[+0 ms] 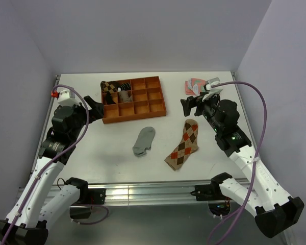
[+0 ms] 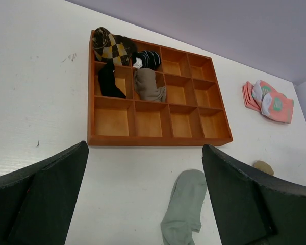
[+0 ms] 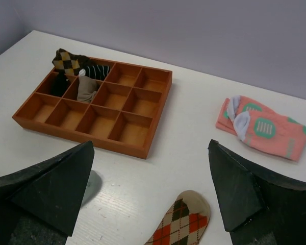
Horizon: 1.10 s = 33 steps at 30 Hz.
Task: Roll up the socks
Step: Roll the sock at the center of the board.
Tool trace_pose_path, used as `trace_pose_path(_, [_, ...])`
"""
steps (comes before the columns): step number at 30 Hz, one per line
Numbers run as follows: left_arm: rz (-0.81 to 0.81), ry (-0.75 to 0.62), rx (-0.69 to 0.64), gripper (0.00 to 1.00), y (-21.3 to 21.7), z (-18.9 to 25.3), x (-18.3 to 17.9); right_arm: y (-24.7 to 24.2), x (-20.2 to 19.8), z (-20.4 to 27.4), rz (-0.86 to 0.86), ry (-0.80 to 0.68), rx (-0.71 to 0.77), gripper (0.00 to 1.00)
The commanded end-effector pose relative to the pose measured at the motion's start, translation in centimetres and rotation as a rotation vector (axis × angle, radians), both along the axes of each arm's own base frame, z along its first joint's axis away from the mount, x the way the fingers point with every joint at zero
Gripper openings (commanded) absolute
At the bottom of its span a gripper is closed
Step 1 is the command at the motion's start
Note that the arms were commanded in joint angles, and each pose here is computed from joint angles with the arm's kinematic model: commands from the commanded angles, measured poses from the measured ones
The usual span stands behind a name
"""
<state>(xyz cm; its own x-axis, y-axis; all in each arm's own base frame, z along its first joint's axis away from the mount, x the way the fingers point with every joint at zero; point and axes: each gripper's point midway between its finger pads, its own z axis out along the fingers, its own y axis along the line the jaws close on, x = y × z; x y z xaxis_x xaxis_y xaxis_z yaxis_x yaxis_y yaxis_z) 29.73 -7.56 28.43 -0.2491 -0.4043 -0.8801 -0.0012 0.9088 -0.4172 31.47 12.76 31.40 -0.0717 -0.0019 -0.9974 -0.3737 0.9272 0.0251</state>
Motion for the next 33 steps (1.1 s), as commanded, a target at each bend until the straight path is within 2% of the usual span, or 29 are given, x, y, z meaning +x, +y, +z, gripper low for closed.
trace_pose_path(1, [-0.005, -0.050, 0.010, 0.99, 0.1, 1.2, 0.2, -0.3, -0.3, 2.0, 0.012, -0.058, -0.014, 1.00])
trace_pose_path(6, [-0.020, -0.047, 0.006, 1.00, -0.2, 1.2, 0.2, 0.3, 0.6, -0.2, 0.045, 0.031, -0.067, 1.00])
trace_pose_path(10, [-0.029, -0.052, 0.003, 0.99, -0.4, 1.4, 0.1, 2.4, 1.1, -1.3, 0.147, 0.105, -0.088, 0.87])
trace_pose_path(12, [-0.026, -0.054, 0.003, 1.00, -0.3, 1.4, 0.1, 3.9, 1.7, -3.2, 0.204, 0.167, -0.111, 0.83])
trace_pose_path(13, [-0.026, -0.052, 0.003, 1.00, -0.3, 1.3, 0.1, 5.6, 1.4, -3.4, 0.253, 0.177, -0.129, 0.80])
trace_pose_path(15, [-0.022, -0.046, 0.004, 0.99, -0.3, 1.2, 0.2, 8.0, 1.6, -6.9, 0.306, 0.255, -0.217, 0.76])
trace_pose_path(19, [-0.010, -0.050, 0.005, 1.00, 0.0, 1.4, 0.1, 15.2, -1.3, -11.8, 0.485, 0.320, -0.359, 0.67])
trace_pose_path(22, [0.016, -0.057, 0.006, 0.99, 0.5, 1.5, 0.0, 17.9, -3.1, -15.4, 0.572, 0.381, -0.432, 0.60])
trace_pose_path(27, [0.045, -0.072, -0.001, 1.00, 1.1, 2.1, -0.4, 21.4, -7.5, -19.9, 0.689, 0.398, -0.585, 0.59])
trace_pose_path(33, [0.051, -0.088, -0.003, 0.99, 1.2, 2.4, -0.6, 23.8, -10.3, -22.6, 0.779, 0.404, -0.698, 0.59])
